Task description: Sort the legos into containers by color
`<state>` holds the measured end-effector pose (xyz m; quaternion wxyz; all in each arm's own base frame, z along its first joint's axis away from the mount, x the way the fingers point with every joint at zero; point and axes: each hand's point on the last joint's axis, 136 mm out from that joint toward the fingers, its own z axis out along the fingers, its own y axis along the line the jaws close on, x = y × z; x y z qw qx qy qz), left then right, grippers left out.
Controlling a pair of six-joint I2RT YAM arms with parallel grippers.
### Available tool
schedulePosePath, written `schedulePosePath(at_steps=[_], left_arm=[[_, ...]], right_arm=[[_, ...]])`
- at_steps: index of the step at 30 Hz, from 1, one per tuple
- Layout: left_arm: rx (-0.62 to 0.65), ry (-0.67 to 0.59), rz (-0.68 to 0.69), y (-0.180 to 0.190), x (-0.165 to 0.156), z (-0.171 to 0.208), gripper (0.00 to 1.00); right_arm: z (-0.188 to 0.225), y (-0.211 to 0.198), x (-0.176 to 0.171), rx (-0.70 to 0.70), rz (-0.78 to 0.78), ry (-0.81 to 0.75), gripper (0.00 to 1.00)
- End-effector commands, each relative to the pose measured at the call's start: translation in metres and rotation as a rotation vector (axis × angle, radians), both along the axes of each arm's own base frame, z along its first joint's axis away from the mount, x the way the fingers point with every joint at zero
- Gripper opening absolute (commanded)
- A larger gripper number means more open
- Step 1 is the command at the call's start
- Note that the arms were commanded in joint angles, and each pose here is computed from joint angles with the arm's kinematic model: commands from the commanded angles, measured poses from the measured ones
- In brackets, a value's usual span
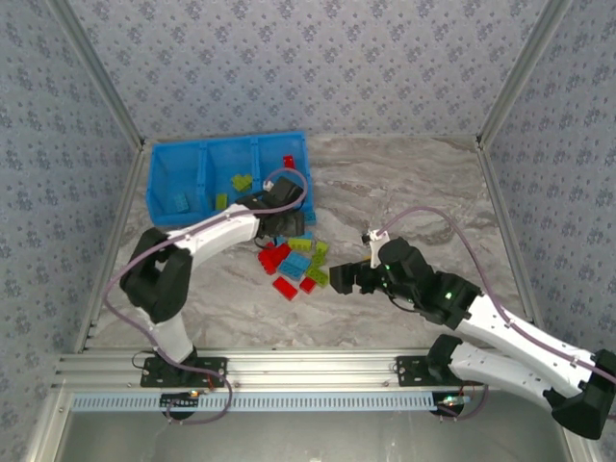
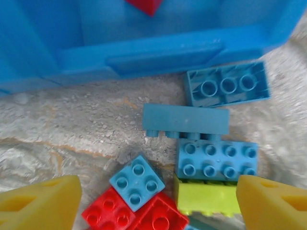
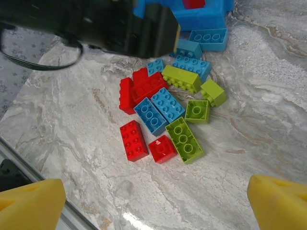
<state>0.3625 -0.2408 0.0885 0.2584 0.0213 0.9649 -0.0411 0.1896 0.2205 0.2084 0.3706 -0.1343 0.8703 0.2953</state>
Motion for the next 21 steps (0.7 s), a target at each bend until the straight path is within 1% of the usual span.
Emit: schedulePosePath(at_steps=[1,5,11,16,21], left_arm=[[-0.038,-0.047,-0.031,-0.021,0.025,0.007,0.87],[-0.020,-0.017,-0.007,-0.020,0.036,-0.011,0.88],[-0.029,0.007,0.000,-0.016,0.043,-0.024,0.87],[-0.069,0.057,-0.065,-0.028,0.037,-0.035,0.86],[-0.061,0.079,-0.086,-0.031,0.034,-0.047,0.90]], right_arm=[[0.005,-0.010,0.000,0.009,-0.036,-0.018,1.00],[0.007,-0.016,-0.001,0.001,-0.047,-0.022,1.00],[0.006,-0.014,0.002,-0.004,-0.051,-0.022,1.00],[0.004,-0.010,0.006,-0.009,-0.047,-0.016,1.00],[0.004,-0.007,0.006,-0.005,-0.040,-0.011,1.00]])
